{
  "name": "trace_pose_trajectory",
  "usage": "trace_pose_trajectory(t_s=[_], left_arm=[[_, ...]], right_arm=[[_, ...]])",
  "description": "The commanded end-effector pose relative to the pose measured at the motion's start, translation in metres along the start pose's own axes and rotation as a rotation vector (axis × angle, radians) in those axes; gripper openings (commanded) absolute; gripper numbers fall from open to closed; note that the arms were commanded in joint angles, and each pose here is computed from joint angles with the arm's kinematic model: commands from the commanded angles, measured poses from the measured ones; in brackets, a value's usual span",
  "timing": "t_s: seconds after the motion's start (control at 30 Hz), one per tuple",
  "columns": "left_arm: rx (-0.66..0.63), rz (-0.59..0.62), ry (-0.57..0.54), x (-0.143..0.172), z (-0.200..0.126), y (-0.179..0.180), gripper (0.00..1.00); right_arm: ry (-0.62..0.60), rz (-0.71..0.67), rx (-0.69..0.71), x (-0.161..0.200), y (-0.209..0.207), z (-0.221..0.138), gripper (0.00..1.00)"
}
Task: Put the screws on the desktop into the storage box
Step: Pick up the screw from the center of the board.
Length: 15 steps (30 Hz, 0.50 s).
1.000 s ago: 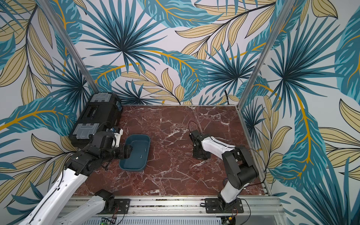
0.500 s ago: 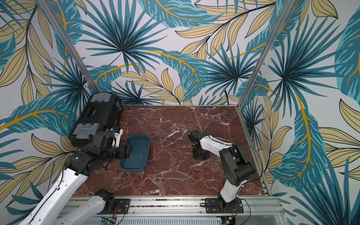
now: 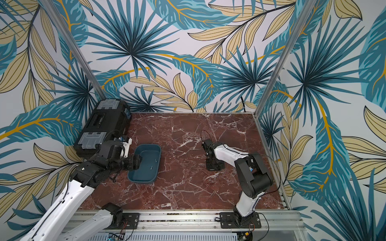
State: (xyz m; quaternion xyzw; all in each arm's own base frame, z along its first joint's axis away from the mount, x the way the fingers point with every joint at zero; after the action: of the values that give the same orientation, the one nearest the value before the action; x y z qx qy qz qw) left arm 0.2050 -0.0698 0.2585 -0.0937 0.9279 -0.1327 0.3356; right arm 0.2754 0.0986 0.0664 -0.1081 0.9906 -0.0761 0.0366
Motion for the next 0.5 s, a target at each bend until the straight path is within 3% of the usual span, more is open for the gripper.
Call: trace_pose_trajectory(t_s=[0.0, 0.23, 0.47], left_arm=[[-0.012, 0.008, 0.002, 0.003, 0.005, 0.003, 0.80], [-0.011, 0.010, 0.002, 0.003, 0.005, 0.003, 0.80], [0.002, 0.009, -0.007, 0.003, 0.003, 0.002, 0.80]], right_arm=[[0.031, 0.003, -0.001, 0.003, 0.000, 0.009, 0.07], [-0.018, 0.034, -0.015, 0.000, 0.000, 0.000, 0.00], [-0.171, 0.023, -0.099, -0.007, 0.000, -0.043, 0.00]])
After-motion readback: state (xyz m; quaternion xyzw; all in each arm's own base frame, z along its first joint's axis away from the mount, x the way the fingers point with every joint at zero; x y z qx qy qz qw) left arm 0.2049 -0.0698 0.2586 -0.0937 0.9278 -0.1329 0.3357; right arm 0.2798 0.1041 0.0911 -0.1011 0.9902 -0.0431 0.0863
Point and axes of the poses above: each gripper's point midway between its finger pads, its own z axis out along the fingers, its own y axis along the line the jaws close on, x = y × z, the point moved 5 cm from there along -z, back along the fingers, and after that the axes turned 14 degrees about -z, right-handed, at the moved point
